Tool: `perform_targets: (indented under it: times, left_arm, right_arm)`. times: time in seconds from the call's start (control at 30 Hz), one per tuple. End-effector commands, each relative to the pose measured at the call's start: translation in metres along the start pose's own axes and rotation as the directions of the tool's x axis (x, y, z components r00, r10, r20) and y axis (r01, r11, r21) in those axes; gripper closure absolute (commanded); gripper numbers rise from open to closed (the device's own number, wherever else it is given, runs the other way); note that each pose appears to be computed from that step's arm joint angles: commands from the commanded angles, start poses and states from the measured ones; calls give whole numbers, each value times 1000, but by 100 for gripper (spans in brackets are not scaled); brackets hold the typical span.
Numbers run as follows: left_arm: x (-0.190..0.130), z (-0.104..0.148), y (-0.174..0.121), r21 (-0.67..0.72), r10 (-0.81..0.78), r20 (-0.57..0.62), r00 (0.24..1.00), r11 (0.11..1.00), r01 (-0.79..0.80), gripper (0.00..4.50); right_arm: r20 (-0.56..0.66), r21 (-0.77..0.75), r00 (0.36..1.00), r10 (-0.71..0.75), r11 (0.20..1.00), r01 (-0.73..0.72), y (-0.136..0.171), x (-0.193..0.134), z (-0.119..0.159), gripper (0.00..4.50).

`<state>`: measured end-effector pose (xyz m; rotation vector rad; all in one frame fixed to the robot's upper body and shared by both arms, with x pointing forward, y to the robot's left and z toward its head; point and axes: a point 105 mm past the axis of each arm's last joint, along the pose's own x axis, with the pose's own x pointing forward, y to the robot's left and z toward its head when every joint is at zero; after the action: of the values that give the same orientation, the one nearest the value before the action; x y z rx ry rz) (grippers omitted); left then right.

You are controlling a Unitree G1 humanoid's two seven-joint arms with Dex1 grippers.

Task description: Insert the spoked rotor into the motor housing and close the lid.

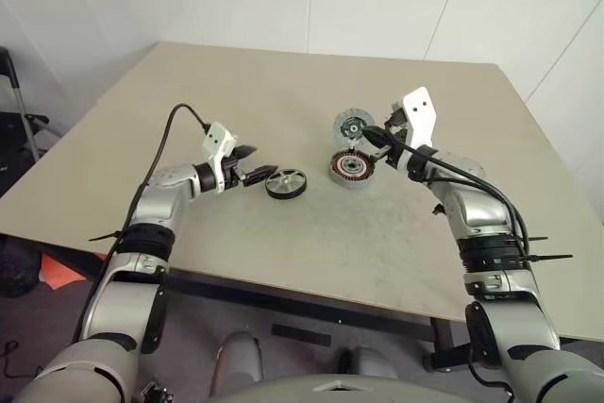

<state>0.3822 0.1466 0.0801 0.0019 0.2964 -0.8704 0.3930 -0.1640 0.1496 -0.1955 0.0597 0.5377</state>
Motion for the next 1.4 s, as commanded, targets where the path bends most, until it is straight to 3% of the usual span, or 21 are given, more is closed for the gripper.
perform_targets:
  times: [0.03, 0.17, 0.43, 0.57, 0.8, 1.0, 1.4]
  left_arm:
    - [-15, -4, 11, -70, 46, -47, 998, 996, -49, 0]
    - [-17, -16, 6, -205, 33, -103, 994, 977, -53, 0]
    - [1, -18, -25, -507, -64, -56, 996, 861, 27, 0]
    - [8, -31, -36, -639, -93, -98, 991, 769, 9, 0]
    - [21, -56, -59, -867, -181, -142, 973, 497, -34, 0]
    - [31, -66, -76, -933, -229, -120, 966, 359, -31, 0]
    - [53, -48, -95, -957, -284, -45, 958, 289, 41, 0]
  right_arm:
    - [36, -3, 998, -43, 999, 44, -9, -8, 11, 447]
    - [32, 8, 999, -33, 999, 33, -4, -8, 8, 447]
    - [30, 8, 999, -21, 1000, 21, 0, -5, 8, 447]
    - [29, 9, 999, -26, 1000, 25, 0, -5, 7, 447]
    - [29, 12, 999, -35, 999, 35, -1, -5, 6, 447]
    - [27, 12, 999, -35, 999, 34, 0, -4, 4, 447]
    - [22, 6, 999, -29, 1000, 29, 3, -4, 1, 447]
